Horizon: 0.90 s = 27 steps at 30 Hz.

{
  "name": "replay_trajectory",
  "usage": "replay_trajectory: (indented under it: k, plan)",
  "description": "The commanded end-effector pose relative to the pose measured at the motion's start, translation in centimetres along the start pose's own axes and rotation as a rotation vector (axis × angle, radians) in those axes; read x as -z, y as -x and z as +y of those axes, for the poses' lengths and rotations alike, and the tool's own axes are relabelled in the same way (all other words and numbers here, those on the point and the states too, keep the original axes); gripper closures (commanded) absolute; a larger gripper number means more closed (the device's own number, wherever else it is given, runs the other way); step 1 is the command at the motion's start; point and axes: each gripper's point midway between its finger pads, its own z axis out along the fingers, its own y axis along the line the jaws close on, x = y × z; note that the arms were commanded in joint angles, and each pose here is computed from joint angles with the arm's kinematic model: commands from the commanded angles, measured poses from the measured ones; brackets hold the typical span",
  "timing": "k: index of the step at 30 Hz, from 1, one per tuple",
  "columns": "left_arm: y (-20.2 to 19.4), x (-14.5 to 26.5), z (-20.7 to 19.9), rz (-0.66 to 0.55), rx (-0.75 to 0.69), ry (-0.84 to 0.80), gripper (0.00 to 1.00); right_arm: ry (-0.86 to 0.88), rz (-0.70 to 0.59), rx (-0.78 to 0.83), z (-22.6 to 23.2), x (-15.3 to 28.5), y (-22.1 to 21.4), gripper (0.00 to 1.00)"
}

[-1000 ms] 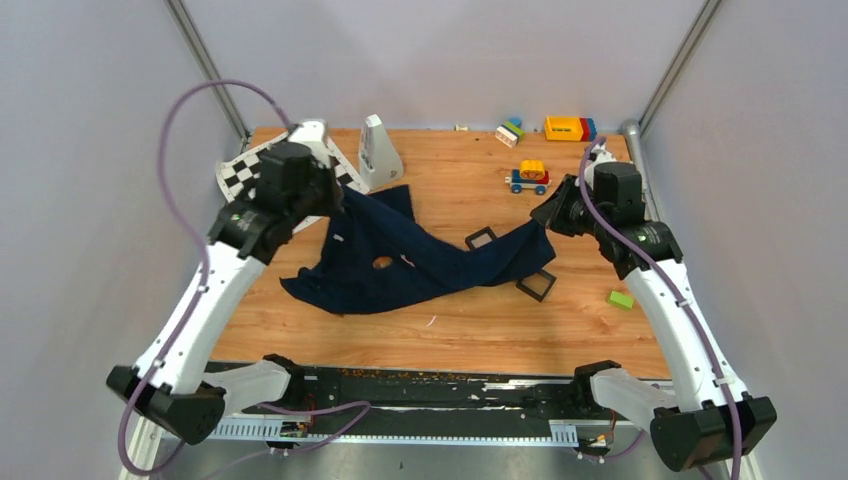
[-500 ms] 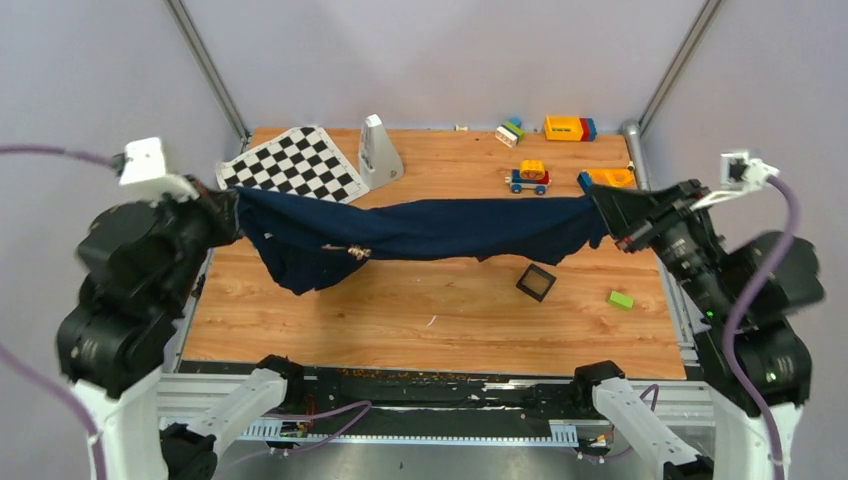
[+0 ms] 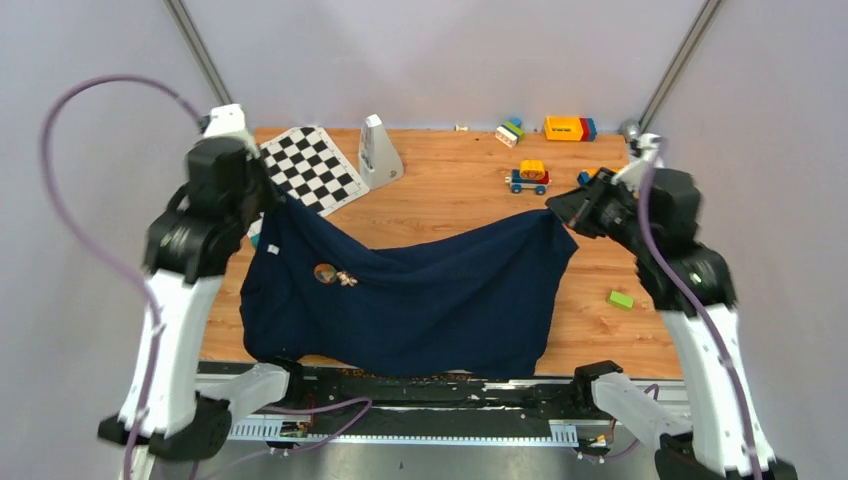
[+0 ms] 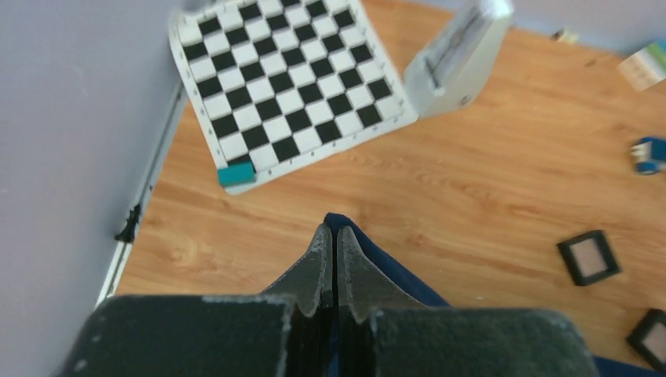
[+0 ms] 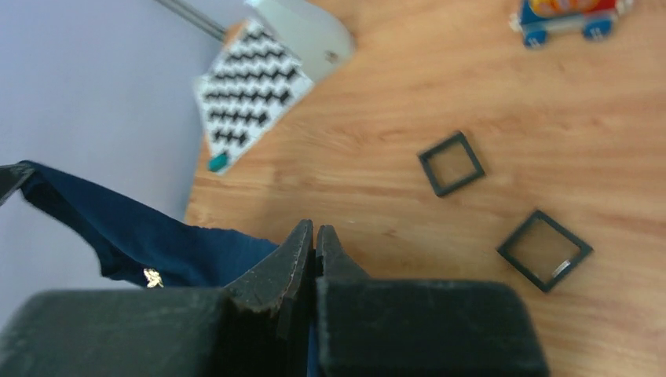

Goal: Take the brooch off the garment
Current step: Flatten out the clothes at the center of the board, then remove the brooch from the clothes.

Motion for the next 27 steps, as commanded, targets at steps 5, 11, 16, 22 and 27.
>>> replay_trajectory:
  k: [5,11,16,22,27]
  plan:
    - [-8.8,-16.7,-6.0,0.389,0.232,-0.271,1.00,-0.393,0.095,-0.179,-13.1,-10.4,-5.6,0.95]
    - [-12.1,-20.8,-7.5,0.446,0.299,-0.318,0.98,-0.260,0.206,-0.149,-13.2,-12.9,-9.0,0.24]
    - [-12.5,-21.7,-7.0,0.442,0.292,-0.284,0.94,-0.017,0.233,-0.011,-8.6,-13.3,-11.3,0.19]
    - [-13.7,-22.7,-5.9,0.446,0.263,-0.226,0.36,0.115,0.310,0.155,-4.4,-14.8,-15.4,0.19]
    - [-14.5,-20.9,-7.6,0.417,0.119,-0.198,0.20,0.236,0.372,0.281,-1.9,-16.2,-19.2,0.21]
